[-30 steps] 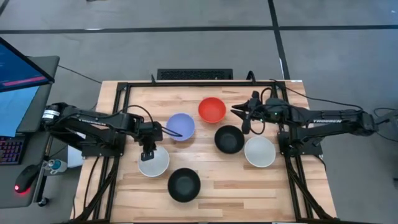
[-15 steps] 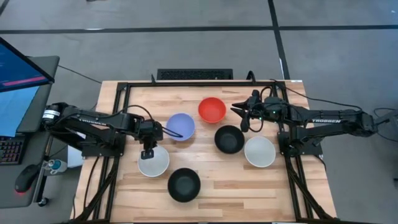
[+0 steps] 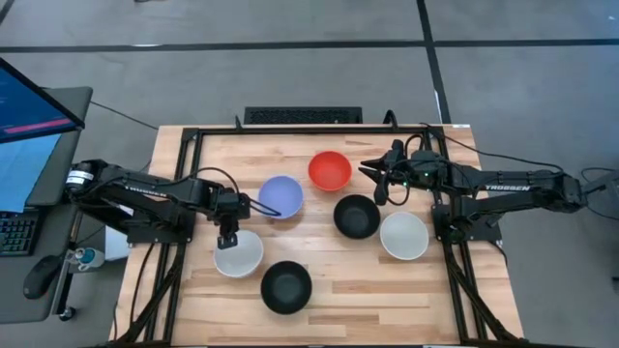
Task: Nest bowls inside each other
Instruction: Stack the left white bowl on top of the purple bowl
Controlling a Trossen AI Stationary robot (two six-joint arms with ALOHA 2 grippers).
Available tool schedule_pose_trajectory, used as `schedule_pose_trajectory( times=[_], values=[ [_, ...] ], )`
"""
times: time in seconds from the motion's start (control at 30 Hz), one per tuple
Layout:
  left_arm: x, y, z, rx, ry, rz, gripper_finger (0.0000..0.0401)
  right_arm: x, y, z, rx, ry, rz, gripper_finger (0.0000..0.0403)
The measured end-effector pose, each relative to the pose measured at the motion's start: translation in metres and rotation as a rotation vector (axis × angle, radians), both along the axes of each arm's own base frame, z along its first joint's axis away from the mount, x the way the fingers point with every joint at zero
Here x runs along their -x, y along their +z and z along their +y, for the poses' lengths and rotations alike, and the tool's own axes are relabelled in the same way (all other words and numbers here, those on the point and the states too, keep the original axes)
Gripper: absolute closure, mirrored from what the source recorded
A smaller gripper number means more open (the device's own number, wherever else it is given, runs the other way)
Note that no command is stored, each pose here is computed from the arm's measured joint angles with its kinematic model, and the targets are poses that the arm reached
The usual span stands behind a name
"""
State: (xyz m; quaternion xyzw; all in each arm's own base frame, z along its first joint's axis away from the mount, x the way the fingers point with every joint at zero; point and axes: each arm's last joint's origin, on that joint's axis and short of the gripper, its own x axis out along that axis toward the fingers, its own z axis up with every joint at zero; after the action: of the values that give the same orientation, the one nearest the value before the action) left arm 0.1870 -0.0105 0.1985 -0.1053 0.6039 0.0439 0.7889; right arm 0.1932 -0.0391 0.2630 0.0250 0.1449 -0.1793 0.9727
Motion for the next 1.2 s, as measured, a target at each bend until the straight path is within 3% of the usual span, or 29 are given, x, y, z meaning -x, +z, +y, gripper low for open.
schedule_pose_trajectory(
  times=[0.2, 0.47, 0.8, 1.03, 1.2],
  values=[
    [-0.007, 0.003, -0.003, 0.097, 0.023, -0.073, 0.0301, 0.0, 0.0, 0.0, 0.0, 0.0, 0.0, 0.0294],
    [-0.007, 0.004, -0.006, 0.212, 0.02, -0.062, 0.03, 0.0, 0.0, 0.0, 0.0, 0.0, 0.0, 0.0294],
    [-0.01, 0.01, -0.007, 0.231, -0.033, -0.092, 0.03, 0.0, 0.0, 0.0, 0.0, -0.001, 0.001, 0.0294],
    [-0.001, 0.011, -0.016, 0.245, -0.086, 0.008, 0.0301, 0.0, 0.0, 0.0, 0.0, 0.0, 0.001, 0.0294],
    [0.001, 0.01, -0.021, 0.199, -0.102, 0.016, 0.0301, 0.0, 0.0, 0.0, 0.0, 0.0, 0.001, 0.0294]
  ],
)
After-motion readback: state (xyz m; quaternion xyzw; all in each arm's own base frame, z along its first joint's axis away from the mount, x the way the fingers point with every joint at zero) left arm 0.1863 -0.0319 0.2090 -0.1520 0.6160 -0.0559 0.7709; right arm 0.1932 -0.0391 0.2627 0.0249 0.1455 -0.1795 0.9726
